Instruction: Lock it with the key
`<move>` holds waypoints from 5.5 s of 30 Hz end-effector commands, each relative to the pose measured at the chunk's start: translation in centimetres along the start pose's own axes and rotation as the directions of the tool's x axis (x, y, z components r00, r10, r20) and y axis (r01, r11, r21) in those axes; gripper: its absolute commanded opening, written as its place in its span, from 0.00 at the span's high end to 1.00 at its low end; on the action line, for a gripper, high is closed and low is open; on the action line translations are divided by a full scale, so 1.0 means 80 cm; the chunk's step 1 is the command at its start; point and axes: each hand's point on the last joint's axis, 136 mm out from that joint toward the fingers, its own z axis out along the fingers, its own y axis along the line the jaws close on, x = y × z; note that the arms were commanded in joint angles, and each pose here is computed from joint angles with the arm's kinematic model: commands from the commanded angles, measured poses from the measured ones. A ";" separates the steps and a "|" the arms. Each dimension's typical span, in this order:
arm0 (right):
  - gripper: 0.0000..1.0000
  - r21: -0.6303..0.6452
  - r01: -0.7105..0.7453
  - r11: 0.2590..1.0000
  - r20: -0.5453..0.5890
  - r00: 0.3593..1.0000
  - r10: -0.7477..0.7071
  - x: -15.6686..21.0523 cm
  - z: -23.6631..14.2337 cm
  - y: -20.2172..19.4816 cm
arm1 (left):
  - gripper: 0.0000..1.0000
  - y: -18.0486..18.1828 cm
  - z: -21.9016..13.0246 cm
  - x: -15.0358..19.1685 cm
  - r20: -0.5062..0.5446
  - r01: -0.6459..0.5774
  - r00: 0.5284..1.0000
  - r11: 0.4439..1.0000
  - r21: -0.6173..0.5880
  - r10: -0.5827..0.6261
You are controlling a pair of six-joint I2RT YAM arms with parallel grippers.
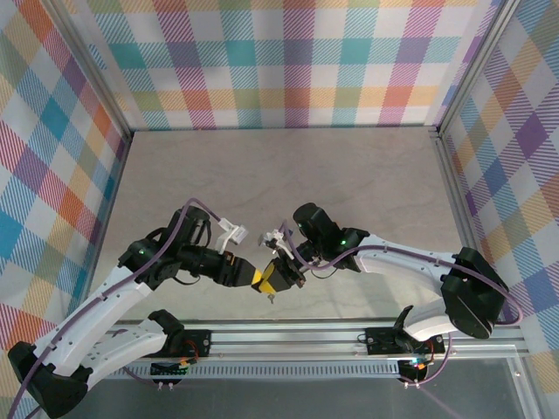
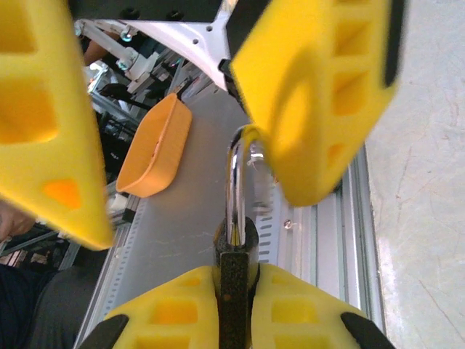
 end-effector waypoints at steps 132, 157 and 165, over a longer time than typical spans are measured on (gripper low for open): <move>1.00 -0.279 0.117 0.953 0.048 0.993 -0.108 -0.031 -0.026 0.087 | 1.00 -0.011 -0.007 0.007 0.031 -0.081 0.996 0.997 0.000 0.081; 1.00 -0.233 0.172 0.957 0.106 0.983 -0.150 -0.080 -0.024 0.082 | 1.00 -0.020 0.001 0.016 0.004 -0.085 0.996 0.995 0.057 0.085; 1.00 -0.220 0.195 0.956 0.134 0.977 -0.168 -0.102 -0.032 0.075 | 1.00 -0.025 0.002 0.020 -0.003 -0.095 0.995 0.993 0.072 0.096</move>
